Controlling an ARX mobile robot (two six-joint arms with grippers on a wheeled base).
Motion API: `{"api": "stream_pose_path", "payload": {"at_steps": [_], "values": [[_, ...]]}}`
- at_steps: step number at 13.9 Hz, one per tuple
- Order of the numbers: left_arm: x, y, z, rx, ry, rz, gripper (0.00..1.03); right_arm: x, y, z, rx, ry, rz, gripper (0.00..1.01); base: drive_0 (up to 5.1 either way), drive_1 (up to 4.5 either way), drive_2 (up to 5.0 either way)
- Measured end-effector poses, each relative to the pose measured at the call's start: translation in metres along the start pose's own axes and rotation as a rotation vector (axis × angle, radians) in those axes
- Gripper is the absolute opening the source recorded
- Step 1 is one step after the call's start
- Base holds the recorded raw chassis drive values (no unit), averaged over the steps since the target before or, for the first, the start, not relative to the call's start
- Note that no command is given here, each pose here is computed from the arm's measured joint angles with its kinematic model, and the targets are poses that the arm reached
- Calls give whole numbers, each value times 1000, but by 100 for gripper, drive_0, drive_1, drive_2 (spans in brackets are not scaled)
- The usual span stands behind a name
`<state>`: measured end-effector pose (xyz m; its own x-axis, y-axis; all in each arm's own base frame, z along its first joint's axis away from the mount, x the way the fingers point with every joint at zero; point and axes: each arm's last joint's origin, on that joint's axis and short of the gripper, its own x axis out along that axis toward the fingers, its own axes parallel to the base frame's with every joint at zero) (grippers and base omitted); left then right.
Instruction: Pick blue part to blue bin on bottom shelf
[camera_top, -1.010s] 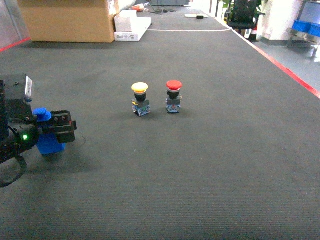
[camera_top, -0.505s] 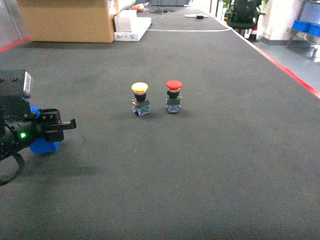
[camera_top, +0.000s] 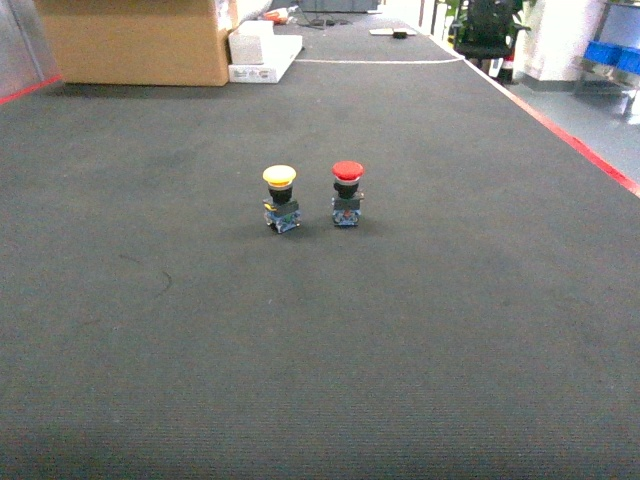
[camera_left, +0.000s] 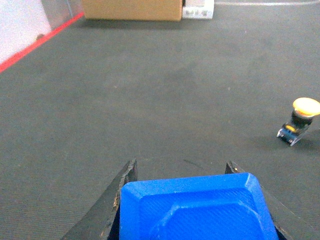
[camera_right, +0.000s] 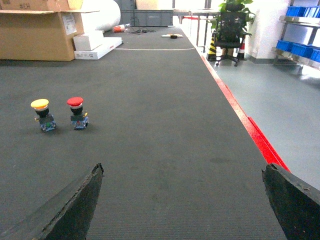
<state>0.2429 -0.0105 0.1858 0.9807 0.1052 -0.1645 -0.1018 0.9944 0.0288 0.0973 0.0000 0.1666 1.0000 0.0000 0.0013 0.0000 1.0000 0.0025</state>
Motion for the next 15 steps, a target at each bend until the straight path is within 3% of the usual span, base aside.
{"api": "stream_pose_path", "payload": {"at_steps": [2,6,7,8,13,15], "values": [[-47,-2,16,-6,-47,-9,44,0,0,0,0,0,0,98,0,0,0],[-108,6,23,-65,-94,51,44,0,0,0,0,0,0,98,0,0,0],[-120,7,25,-74,-108,44,44,0,0,0,0,0,0,98,0,0,0],[-129,8,25,-86,-118,42,44,0,0,0,0,0,0,98,0,0,0],[-137,13,22,-87,-121,67,44,0,0,0,0,0,0,98,0,0,0],[-136,13,21,-66,-116,79,44,0,0,0,0,0,0,98,0,0,0]]}}
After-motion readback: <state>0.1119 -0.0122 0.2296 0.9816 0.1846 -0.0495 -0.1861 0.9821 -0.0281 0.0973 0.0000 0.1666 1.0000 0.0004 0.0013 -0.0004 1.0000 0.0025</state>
